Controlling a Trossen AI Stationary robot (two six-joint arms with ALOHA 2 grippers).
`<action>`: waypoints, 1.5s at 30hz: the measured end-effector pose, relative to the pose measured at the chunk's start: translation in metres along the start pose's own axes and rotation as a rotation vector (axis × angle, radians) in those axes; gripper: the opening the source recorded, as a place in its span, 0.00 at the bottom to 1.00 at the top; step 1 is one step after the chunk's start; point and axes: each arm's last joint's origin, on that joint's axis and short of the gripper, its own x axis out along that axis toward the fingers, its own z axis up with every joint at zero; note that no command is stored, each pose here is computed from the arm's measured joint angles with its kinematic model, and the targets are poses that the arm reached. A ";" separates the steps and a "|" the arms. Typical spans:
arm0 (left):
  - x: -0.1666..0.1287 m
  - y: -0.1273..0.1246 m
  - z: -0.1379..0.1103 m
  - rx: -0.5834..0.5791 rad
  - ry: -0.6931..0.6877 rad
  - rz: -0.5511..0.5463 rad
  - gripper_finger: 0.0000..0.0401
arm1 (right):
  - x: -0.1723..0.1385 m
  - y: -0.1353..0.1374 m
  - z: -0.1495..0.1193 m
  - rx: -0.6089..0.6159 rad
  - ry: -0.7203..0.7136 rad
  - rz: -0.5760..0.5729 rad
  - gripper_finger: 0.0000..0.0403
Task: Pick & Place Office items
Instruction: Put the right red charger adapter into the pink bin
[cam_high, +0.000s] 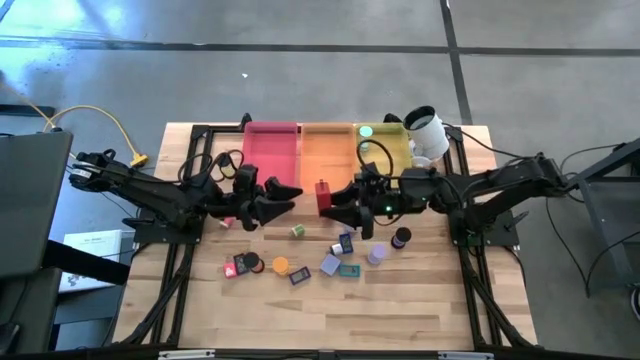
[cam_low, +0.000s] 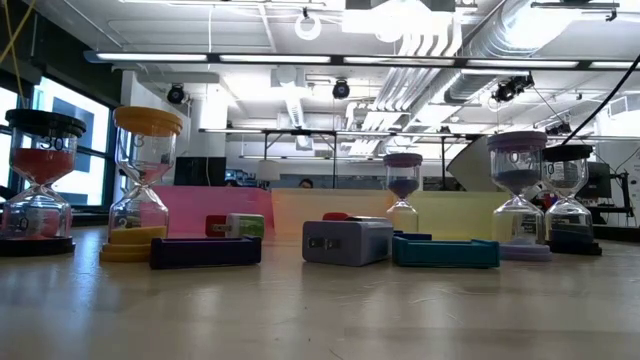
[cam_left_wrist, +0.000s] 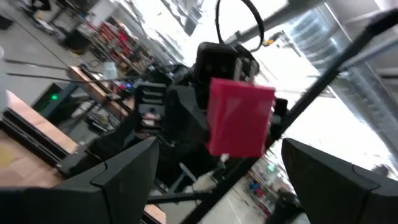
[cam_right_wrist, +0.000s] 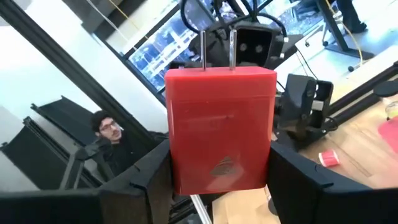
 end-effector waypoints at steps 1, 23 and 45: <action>0.000 0.000 0.000 0.000 -0.008 0.010 0.83 | 0.002 -0.002 -0.001 0.001 0.007 0.001 0.49; 0.006 0.008 -0.010 0.028 0.016 0.043 0.83 | 0.033 -0.040 -0.009 0.041 0.118 0.005 0.49; 0.014 0.019 -0.021 0.031 0.003 0.077 0.83 | 0.032 -0.053 -0.010 0.027 0.175 -0.071 0.49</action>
